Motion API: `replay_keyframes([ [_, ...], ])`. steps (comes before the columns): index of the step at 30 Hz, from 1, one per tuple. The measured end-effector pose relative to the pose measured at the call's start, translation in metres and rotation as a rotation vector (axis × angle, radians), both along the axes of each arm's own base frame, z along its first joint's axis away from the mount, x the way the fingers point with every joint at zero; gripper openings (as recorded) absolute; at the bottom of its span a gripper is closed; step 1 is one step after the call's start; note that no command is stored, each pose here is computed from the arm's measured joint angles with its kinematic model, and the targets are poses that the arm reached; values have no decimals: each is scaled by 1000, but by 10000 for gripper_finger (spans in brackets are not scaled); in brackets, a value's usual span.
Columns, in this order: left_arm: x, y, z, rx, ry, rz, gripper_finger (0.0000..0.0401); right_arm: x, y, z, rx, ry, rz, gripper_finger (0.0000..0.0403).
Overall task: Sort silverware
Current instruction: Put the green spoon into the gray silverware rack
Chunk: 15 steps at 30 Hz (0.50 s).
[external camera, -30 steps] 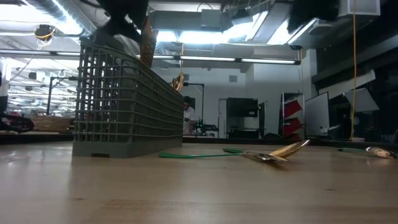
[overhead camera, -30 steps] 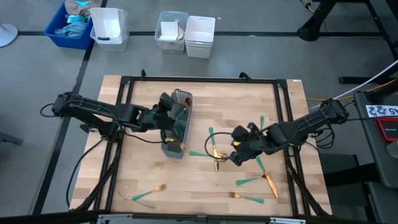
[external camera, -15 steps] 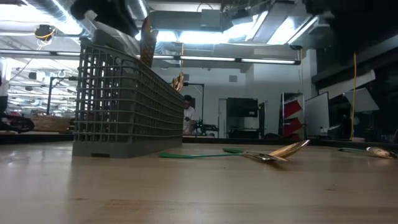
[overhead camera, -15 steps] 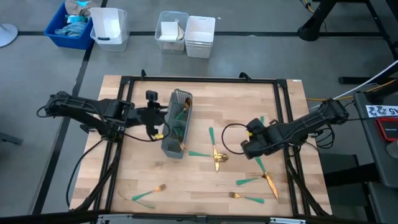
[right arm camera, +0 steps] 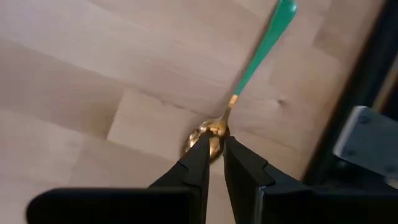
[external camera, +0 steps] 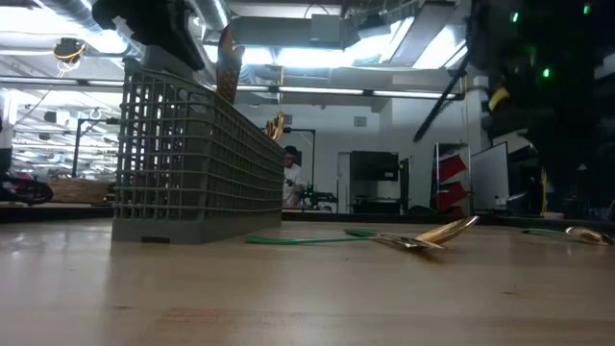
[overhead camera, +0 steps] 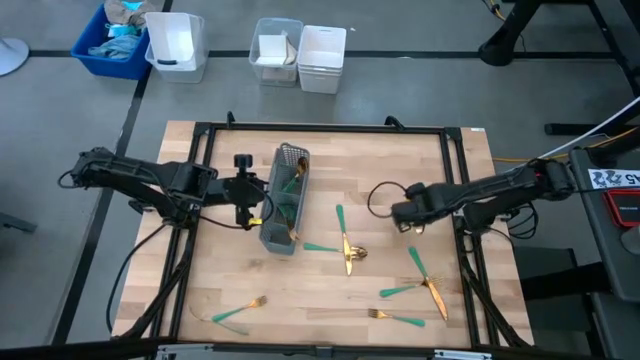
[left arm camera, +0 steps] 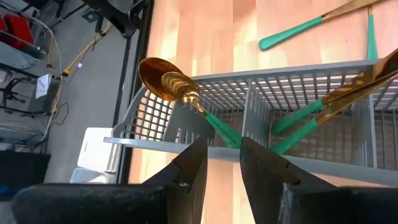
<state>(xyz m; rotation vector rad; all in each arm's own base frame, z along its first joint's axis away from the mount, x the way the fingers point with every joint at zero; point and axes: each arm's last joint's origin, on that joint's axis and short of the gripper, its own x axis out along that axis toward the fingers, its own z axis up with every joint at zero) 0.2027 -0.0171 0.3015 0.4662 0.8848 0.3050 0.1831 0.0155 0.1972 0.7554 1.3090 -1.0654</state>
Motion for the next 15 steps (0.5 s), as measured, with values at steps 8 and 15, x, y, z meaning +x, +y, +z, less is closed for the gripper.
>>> replay_keyframes([
  [8,-1,-2,-5,2,11,-10,88,-29,-28,-31,78,-86,-147,49],
  [15,0,-4,-5,-1,3,-19,88,-34,-36,-52,99,-167,-175,49],
])
